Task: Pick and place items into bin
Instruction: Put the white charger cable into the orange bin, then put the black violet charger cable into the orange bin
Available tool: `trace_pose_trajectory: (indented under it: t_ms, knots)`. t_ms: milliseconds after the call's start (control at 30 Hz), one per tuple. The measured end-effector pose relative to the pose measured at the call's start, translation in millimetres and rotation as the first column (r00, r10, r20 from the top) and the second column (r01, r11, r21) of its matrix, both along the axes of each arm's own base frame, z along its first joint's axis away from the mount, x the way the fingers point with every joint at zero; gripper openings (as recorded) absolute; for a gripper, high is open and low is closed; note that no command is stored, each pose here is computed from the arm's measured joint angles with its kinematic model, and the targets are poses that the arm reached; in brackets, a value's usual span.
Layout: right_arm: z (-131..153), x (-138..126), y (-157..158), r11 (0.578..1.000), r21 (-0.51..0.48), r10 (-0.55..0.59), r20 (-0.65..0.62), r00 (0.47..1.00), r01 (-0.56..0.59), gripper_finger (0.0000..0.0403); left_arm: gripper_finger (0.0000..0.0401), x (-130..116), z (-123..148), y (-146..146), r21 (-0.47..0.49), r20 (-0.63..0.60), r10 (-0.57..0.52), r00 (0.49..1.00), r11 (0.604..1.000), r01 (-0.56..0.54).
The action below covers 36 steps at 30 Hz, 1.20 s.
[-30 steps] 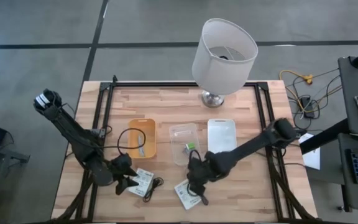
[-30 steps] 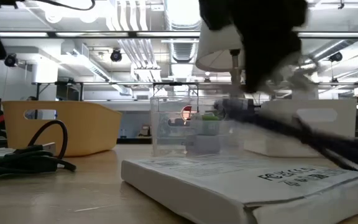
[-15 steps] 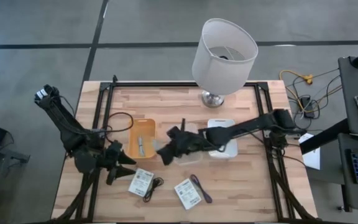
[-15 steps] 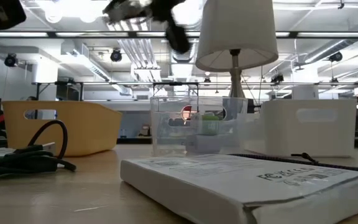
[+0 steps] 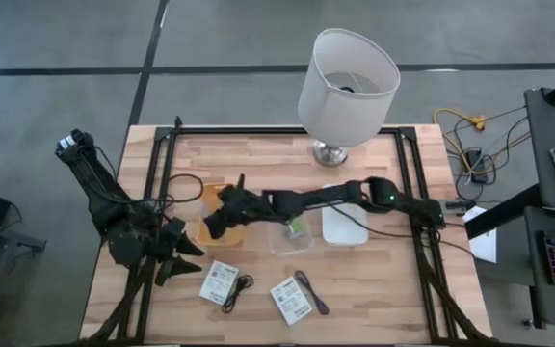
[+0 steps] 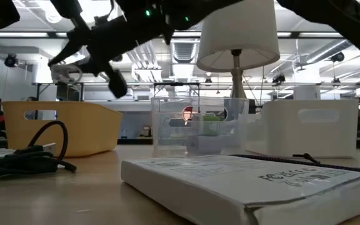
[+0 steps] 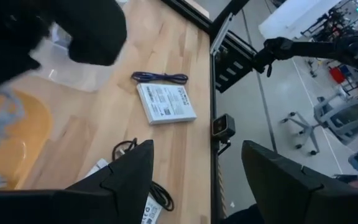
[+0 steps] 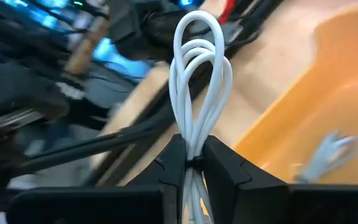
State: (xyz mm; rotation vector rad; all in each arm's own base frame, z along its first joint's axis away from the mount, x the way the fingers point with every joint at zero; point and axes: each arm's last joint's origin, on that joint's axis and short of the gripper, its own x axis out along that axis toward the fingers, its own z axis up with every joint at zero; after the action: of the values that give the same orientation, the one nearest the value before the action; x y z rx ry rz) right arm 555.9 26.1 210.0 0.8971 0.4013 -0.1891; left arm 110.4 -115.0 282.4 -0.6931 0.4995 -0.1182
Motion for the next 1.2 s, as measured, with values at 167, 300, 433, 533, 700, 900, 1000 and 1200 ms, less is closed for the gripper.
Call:
trace_pose_trajectory:
  t_ms: [167, 300, 433, 533, 700, 900, 1000, 1200]
  knots:
    - [7, 3, -9, 0.991, -0.126, -0.071, -0.147, 0.987, 0.053, 0.0054, 0.0228, -2, -1, 1, -0.010, -0.019, 0.003, 1.000, 1.000, -0.003]
    - [15, 8, -12, 0.986, -0.162, -0.064, -0.115, 0.991, 0.044, 0.0113, 0.0228, -5, -4, 4, 0.013, -0.046, -0.005, 0.999, 1.000, 0.006]
    - [15, 6, -18, 0.984, -0.163, -0.097, -0.148, 0.984, 0.072, 0.0177, 0.0228, -7, -2, 7, 0.009, -0.047, -0.012, 0.999, 1.000, 0.012]
    - [11, 3, -21, 0.978, -0.202, -0.091, -0.206, 0.974, 0.049, 0.0215, 0.0228, -10, -1, 9, -0.004, -0.048, -0.029, 0.998, 1.000, 0.029]
    - [42, -18, -6, 0.936, -0.338, -0.017, -0.334, 0.942, -0.103, 0.0245, 0.0228, -10, 0, 10, -0.009, -0.046, -0.035, 0.998, 0.999, 0.035]
    - [66, -71, 26, 0.842, -0.406, 0.011, -0.647, 0.763, -0.356, 0.0242, 0.0228, -8, -15, 7, 0.044, -0.091, -0.031, 0.995, 0.998, 0.035]
    - [85, -105, 58, 0.768, -0.392, 0.037, -0.762, 0.647, -0.506, 0.0234, 0.0228, -5, -23, 3, 0.074, -0.119, -0.029, 0.992, 0.996, 0.039]
    - [71, -150, 129, 0.744, -0.317, 0.008, -0.876, 0.483, -0.588, 0.0226, 0.0228, 0, -29, -3, 0.103, -0.143, -0.025, 0.989, 0.994, 0.041]
